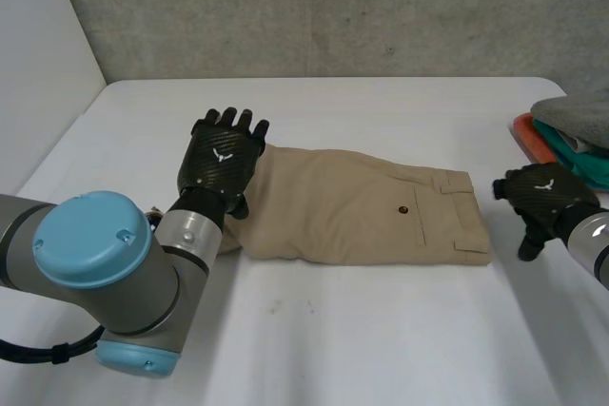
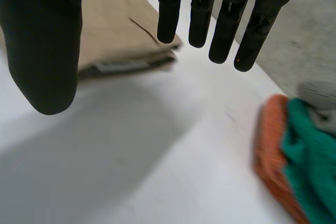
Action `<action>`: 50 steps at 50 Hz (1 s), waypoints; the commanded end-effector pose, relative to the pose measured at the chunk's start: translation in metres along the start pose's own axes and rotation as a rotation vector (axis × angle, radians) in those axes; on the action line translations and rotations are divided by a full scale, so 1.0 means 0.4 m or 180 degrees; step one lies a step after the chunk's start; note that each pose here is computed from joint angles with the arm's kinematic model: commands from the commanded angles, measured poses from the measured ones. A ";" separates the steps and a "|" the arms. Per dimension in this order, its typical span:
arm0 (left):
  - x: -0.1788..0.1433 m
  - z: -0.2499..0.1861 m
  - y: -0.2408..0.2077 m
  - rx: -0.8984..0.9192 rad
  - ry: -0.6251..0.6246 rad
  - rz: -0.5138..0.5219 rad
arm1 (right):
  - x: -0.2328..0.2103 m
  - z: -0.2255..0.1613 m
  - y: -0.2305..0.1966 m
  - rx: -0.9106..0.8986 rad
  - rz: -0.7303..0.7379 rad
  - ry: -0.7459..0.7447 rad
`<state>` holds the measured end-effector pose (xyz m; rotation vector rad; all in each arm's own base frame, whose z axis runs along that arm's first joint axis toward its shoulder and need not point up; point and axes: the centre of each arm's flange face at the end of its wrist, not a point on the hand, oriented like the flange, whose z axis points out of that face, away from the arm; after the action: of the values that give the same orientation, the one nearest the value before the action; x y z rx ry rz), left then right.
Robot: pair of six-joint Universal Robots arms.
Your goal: Fold the laundry.
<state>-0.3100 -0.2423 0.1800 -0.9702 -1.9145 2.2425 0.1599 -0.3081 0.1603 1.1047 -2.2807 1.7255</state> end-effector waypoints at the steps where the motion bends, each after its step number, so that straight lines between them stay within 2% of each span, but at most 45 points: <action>1: 0.003 -0.007 0.006 -0.0030 0.0016 -0.0049 | -0.048 -0.002 -0.013 0.0160 0.0464 -0.0388; 6: 0.005 -0.009 0.008 -0.0037 0.0024 -0.0077 | -0.080 0.039 0.029 0.0041 0.0596 -0.0528; 16: 0.003 -0.009 0.011 -0.0054 0.0021 -0.0139 | -0.102 0.083 0.041 0.0069 0.0554 -0.0580; 24: -0.002 -0.008 0.013 -0.0067 0.0005 -0.0138 | -0.074 0.096 0.038 0.0146 0.0497 -0.0272; 35: -0.008 -0.016 0.002 -0.0040 -0.0007 -0.0145 | -0.012 0.059 0.003 0.0122 0.0293 0.0057; 39: -0.012 -0.021 0.004 -0.0055 -0.0016 -0.0144 | 0.028 0.042 0.009 0.0011 0.0016 0.0158; 43: -0.020 -0.018 0.006 -0.0060 -0.0041 -0.0143 | 0.041 0.043 -0.003 0.0050 -0.0523 0.0206; 46: -0.023 -0.017 0.001 -0.0040 -0.0055 -0.0145 | 0.013 0.042 -0.066 0.0341 -0.1003 0.0185; 47: -0.024 -0.018 -0.004 -0.0025 -0.0057 -0.0147 | -0.032 0.037 -0.126 0.0625 -0.1229 0.0116; 50: -0.029 -0.020 -0.014 0.0010 -0.0073 -0.0155 | -0.099 0.027 -0.200 0.1021 -0.1431 -0.0009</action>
<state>-0.2998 -0.2392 0.1822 -0.9061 -1.9407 2.2190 0.1679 -0.3291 0.1715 1.2537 -1.9883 1.7307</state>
